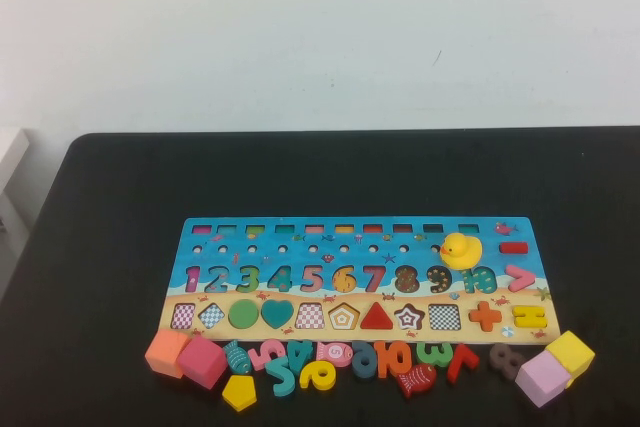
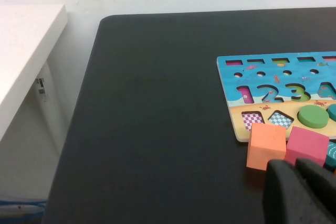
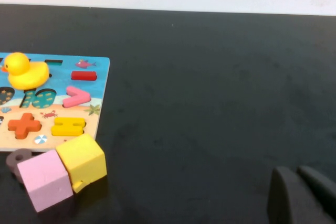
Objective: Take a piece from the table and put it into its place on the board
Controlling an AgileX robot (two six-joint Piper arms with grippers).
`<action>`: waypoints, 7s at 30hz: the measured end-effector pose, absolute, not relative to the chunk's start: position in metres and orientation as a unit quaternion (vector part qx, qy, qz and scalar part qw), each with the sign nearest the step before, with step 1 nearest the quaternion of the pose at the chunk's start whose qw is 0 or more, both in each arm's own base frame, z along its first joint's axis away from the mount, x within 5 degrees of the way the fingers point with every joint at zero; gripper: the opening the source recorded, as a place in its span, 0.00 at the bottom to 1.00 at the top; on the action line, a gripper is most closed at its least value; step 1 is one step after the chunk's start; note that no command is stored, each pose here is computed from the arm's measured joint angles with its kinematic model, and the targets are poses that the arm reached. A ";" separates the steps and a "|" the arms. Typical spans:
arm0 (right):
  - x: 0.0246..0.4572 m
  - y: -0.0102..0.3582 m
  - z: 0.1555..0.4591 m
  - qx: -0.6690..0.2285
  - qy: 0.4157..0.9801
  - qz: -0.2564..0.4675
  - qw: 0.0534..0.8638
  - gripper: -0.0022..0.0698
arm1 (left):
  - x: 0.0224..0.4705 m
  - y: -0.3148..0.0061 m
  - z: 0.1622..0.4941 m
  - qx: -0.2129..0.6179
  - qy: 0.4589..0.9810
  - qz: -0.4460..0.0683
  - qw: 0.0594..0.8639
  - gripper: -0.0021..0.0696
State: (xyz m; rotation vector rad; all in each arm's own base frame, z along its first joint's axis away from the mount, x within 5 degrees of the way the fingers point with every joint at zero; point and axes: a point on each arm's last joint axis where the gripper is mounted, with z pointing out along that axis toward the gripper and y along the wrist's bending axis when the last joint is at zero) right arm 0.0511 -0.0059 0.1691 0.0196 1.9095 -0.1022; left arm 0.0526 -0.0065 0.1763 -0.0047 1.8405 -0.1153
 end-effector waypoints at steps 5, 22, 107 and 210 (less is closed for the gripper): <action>0.051 -0.006 0.169 0.008 0.816 -0.044 0.577 0.06 | 0.053 -0.004 0.176 0.021 0.796 -0.015 0.604 0.02; 0.051 -0.006 0.169 0.008 0.816 -0.044 0.577 0.06 | 0.056 -0.008 0.201 -0.348 0.612 -0.409 0.581 0.02; 0.051 -0.006 0.169 0.008 0.816 -0.044 0.577 0.06 | 0.282 -0.185 0.135 0.195 0.978 -0.019 0.067 0.66; 0.051 -0.006 0.169 0.008 0.816 -0.044 0.577 0.06 | 0.348 -0.252 0.160 0.373 0.907 -0.106 0.161 0.46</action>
